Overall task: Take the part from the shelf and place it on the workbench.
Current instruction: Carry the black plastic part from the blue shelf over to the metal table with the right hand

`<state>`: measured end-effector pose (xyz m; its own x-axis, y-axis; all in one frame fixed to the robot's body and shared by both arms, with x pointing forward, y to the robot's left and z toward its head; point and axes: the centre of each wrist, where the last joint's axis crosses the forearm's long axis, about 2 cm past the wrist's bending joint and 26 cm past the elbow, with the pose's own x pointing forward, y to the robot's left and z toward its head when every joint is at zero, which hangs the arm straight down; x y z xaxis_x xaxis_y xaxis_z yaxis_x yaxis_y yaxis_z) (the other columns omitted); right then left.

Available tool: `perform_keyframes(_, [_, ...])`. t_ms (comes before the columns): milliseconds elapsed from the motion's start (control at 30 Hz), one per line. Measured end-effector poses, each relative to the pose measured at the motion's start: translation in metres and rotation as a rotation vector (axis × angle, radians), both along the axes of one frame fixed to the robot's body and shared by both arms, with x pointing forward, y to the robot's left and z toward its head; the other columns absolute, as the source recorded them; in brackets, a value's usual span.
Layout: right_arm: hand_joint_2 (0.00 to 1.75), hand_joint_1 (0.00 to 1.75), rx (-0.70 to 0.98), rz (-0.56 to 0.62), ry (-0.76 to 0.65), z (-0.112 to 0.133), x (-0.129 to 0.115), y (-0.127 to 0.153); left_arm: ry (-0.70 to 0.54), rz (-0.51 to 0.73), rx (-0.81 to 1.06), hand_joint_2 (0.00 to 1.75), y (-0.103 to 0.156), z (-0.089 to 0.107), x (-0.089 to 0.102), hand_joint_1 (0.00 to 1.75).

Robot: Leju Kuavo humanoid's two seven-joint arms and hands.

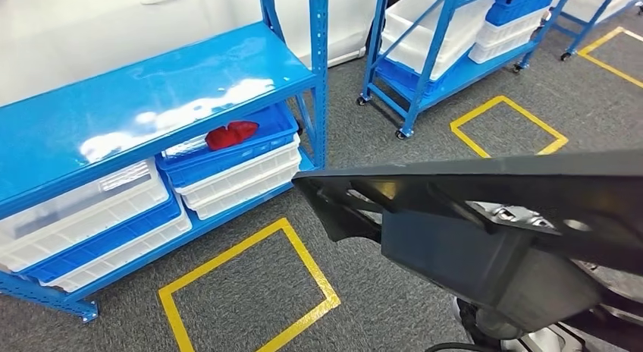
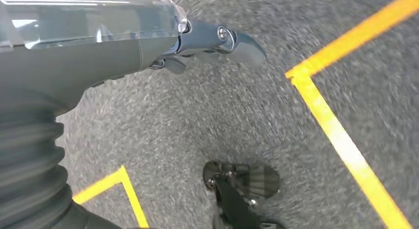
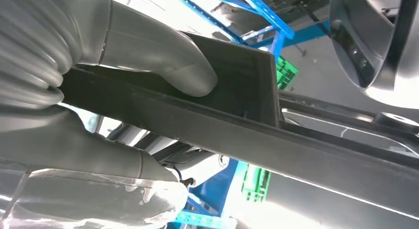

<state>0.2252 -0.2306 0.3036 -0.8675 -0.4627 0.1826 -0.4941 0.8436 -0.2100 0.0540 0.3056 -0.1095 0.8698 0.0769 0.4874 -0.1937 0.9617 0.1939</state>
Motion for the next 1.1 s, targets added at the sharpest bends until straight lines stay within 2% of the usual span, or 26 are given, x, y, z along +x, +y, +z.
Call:
perform_keyframes(133, [1.75, 1.75, -0.011, 0.015, 0.004, -0.001, 0.000, 0.000, 0.016, 0.013, -0.003, 1.75, 0.000, -0.001, -0.006, 0.00])
perform_keyframes(633, [1.75, 1.75, -0.038, 0.028, 0.058, -0.014, 0.011, 0.000, 0.025, 0.051, -0.046, 1.75, -0.003, -0.001, -0.006, 0.00])
perform_keyframes(867, [1.75, 1.75, -0.027, 0.083, 0.081, -0.018, 0.015, 0.000, 0.012, 0.061, -0.043, 1.75, -0.003, -0.001, -0.004, 0.00])
perform_keyframes(1100, [1.75, 1.75, -0.013, 0.086, 0.120, -0.029, 0.012, -0.010, 0.002, 0.035, -0.029, 1.75, 0.007, -0.001, -0.007, 0.00])
